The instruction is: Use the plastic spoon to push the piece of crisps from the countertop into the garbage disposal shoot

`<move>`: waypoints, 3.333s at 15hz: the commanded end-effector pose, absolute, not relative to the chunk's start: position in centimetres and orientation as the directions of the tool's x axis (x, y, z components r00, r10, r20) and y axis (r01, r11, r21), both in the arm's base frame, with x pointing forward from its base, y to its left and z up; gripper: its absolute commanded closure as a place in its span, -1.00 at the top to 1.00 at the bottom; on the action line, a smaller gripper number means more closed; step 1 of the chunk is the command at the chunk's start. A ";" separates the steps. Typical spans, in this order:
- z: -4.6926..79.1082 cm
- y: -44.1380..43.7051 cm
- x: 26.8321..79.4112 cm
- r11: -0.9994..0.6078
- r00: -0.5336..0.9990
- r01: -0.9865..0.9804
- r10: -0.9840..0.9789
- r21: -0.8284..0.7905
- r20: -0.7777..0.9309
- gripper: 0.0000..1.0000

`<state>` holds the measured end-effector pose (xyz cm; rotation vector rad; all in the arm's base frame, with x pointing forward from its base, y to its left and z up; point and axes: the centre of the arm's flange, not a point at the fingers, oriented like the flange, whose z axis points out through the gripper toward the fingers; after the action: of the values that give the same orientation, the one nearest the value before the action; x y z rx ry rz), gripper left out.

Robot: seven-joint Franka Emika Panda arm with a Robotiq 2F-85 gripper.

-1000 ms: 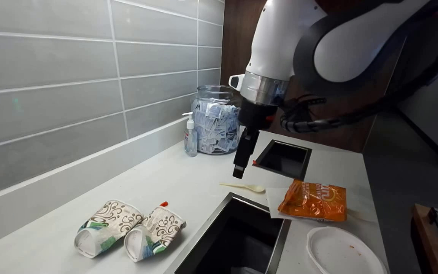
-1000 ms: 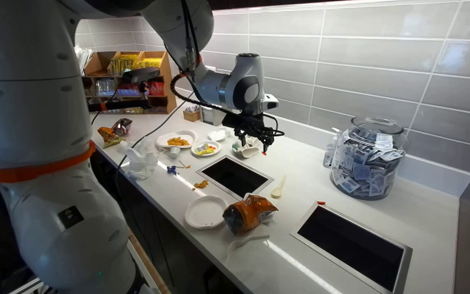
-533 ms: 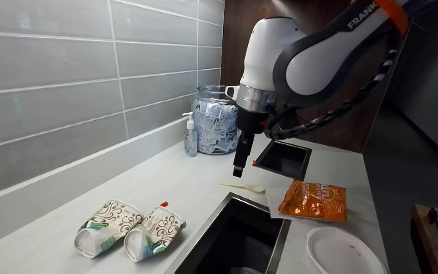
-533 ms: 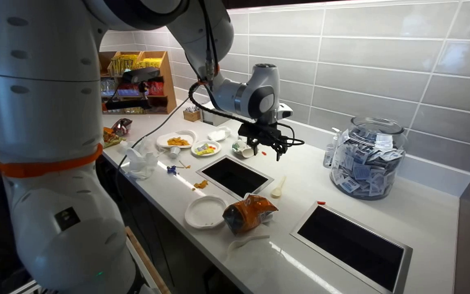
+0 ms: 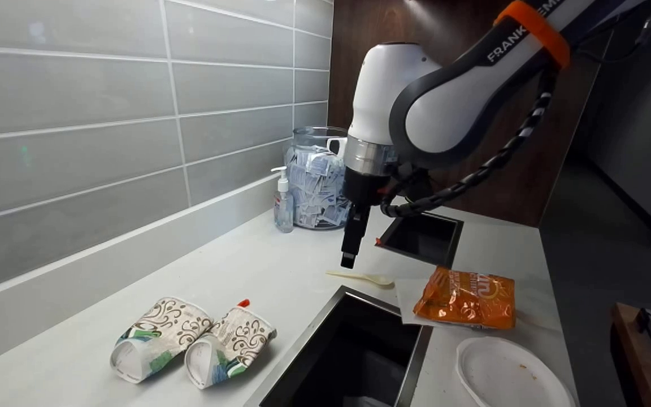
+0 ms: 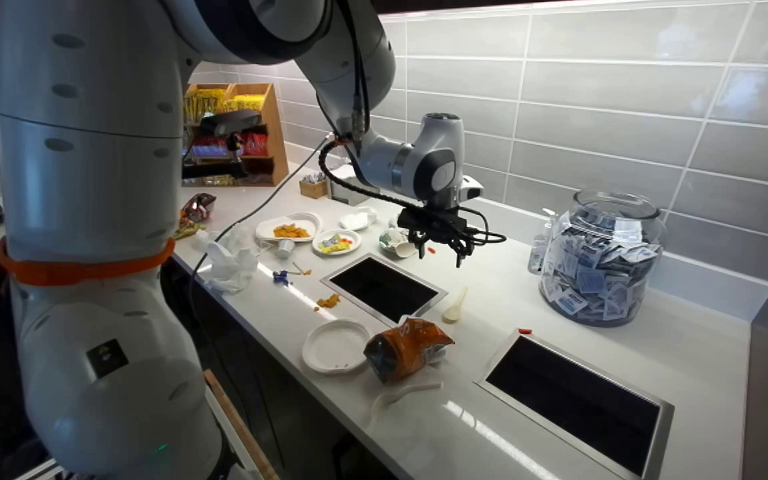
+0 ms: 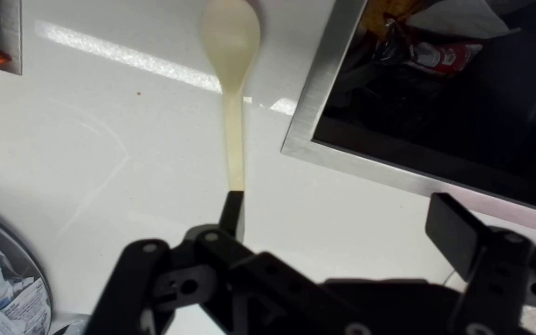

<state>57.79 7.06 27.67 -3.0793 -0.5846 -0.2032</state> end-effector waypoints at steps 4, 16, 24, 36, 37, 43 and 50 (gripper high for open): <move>25.2 4.8 58.9 -0.958 0.950 0.268 0.280 0.099 0.139 1.00; 21.6 3.5 59.4 -0.958 0.948 0.269 0.282 0.103 0.147 1.00; 20.1 2.5 59.6 -0.958 0.953 0.262 0.276 0.114 0.124 1.00; 19.3 1.9 59.6 -0.964 0.959 0.250 0.259 0.093 0.114 -0.04; 19.2 1.8 59.6 -0.964 0.959 0.250 0.259 0.092 0.112 -0.21; 19.3 1.8 59.5 -0.965 0.960 0.250 0.258 0.082 0.111 0.19; 19.3 2.0 59.3 -0.970 0.964 0.242 0.244 0.035 0.108 -0.71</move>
<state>59.31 2.21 19.80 -3.1671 -0.4130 -0.1784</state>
